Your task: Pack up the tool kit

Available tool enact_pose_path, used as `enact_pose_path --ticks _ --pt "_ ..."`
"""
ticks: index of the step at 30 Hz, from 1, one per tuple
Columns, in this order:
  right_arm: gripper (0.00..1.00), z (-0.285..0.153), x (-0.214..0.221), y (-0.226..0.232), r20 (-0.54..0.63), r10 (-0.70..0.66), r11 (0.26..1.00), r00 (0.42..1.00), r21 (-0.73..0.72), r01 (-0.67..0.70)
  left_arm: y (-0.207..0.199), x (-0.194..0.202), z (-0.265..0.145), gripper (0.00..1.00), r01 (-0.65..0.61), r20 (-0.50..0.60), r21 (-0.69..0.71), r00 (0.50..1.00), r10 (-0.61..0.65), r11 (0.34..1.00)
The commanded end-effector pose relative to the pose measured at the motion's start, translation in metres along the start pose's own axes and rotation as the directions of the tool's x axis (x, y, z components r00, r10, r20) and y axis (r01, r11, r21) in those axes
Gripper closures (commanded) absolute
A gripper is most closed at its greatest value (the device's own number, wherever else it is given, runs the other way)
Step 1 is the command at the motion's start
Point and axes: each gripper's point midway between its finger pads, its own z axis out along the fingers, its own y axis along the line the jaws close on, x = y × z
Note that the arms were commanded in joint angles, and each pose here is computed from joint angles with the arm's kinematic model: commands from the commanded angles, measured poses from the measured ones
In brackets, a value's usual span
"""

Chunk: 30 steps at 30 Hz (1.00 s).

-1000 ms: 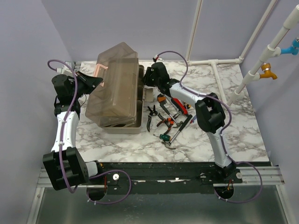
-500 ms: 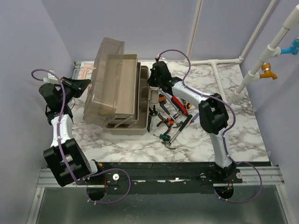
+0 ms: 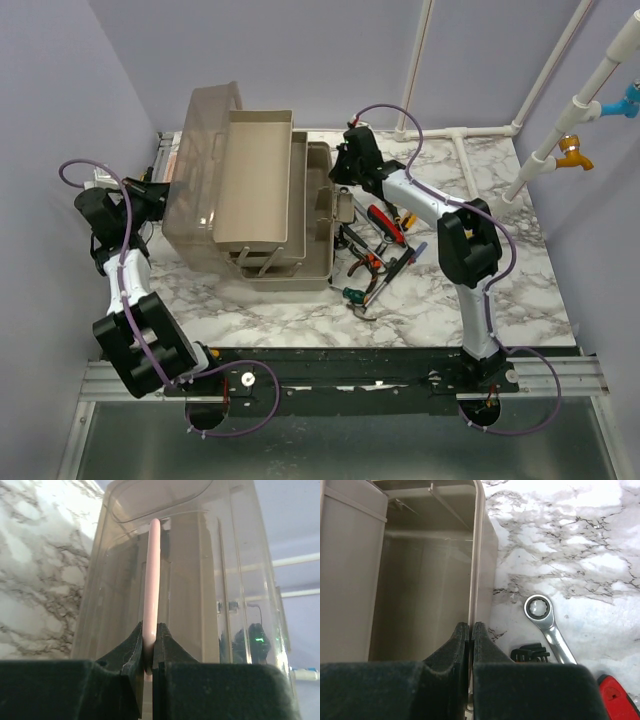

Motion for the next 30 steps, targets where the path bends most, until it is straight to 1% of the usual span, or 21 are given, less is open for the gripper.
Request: enact_pose_path --ticks 1,2,3,5,6,8,9,10,13,15,17,19,21,23,27,28,30 --pt "0.99 -0.014 -0.011 -0.052 -0.012 -0.027 0.992 1.000 0.121 0.028 0.014 -0.034 -0.018 0.99 -0.089 0.129 -0.101 0.986 0.102 0.991" --pt "0.99 -0.014 -0.010 -0.050 -0.013 -0.025 0.993 1.000 0.114 0.026 0.019 -0.035 -0.018 0.94 -0.090 0.127 -0.123 0.986 0.105 0.988" --pt "0.99 -0.014 -0.011 -0.049 -0.013 -0.024 0.994 1.000 0.103 0.025 0.024 -0.035 -0.017 0.81 -0.080 0.122 -0.142 0.988 0.098 0.987" --pt "0.99 -0.014 -0.011 -0.046 -0.016 -0.023 0.996 1.000 0.090 0.024 0.028 -0.036 -0.016 0.50 -0.068 0.110 -0.160 0.990 0.086 0.985" --pt "0.99 -0.015 -0.012 -0.046 -0.014 -0.021 0.996 1.000 0.088 0.022 0.028 -0.036 -0.016 0.42 -0.068 0.109 -0.159 0.990 0.085 0.985" --pt "0.99 -0.015 -0.012 -0.044 -0.016 -0.020 0.996 1.000 0.082 0.022 0.023 -0.039 -0.019 0.31 -0.078 0.125 -0.165 0.987 0.100 0.983" --pt "0.99 -0.015 -0.012 -0.043 -0.017 -0.020 0.997 1.000 0.079 0.021 0.020 -0.041 -0.021 0.22 -0.089 0.138 -0.170 0.984 0.114 0.981" --pt "0.99 -0.014 -0.012 -0.043 -0.018 -0.020 0.997 1.000 0.077 0.021 0.016 -0.043 -0.024 0.11 -0.105 0.156 -0.177 0.979 0.134 0.979" --pt "0.99 -0.015 -0.012 -0.041 -0.020 -0.020 0.997 1.000 0.068 0.021 0.003 -0.058 -0.038 0.07 -0.157 0.226 -0.221 0.952 0.208 0.962" --pt "0.99 -0.016 -0.012 -0.040 -0.022 -0.021 0.998 1.000 0.063 0.022 -0.014 -0.065 -0.044 0.01 -0.213 0.260 -0.220 0.928 0.267 0.952" --pt "0.99 -0.017 -0.013 -0.040 -0.021 -0.023 0.998 1.000 0.061 0.024 -0.028 -0.069 -0.049 0.01 -0.252 0.260 -0.229 0.915 0.309 0.940" --pt "0.99 -0.017 -0.012 -0.038 -0.025 -0.024 0.998 0.999 0.054 0.025 -0.036 -0.073 -0.057 0.01 -0.286 0.267 -0.268 0.896 0.356 0.920" --pt "0.99 -0.018 -0.012 -0.036 -0.029 -0.023 0.999 0.999 0.042 0.024 -0.046 -0.072 -0.064 0.01 -0.333 0.278 -0.291 0.868 0.412 0.897" --pt "0.99 -0.017 -0.012 -0.035 -0.028 -0.019 0.999 0.999 0.039 0.020 -0.053 -0.066 -0.066 0.01 -0.376 0.271 -0.298 0.848 0.455 0.877" --pt "0.98 -0.016 -0.010 -0.032 -0.037 -0.015 1.000 0.999 0.024 0.016 -0.060 -0.044 -0.061 0.01 -0.424 0.200 -0.284 0.851 0.486 0.860" --pt "0.96 -0.016 -0.009 -0.030 -0.040 -0.016 1.000 0.999 0.013 0.016 -0.063 -0.039 -0.060 0.01 -0.436 0.187 -0.280 0.849 0.494 0.855" --pt "0.87 -0.018 -0.009 -0.026 -0.045 -0.021 1.000 0.999 -0.008 0.020 -0.069 -0.028 -0.059 0.01 -0.459 0.160 -0.269 0.846 0.509 0.847"
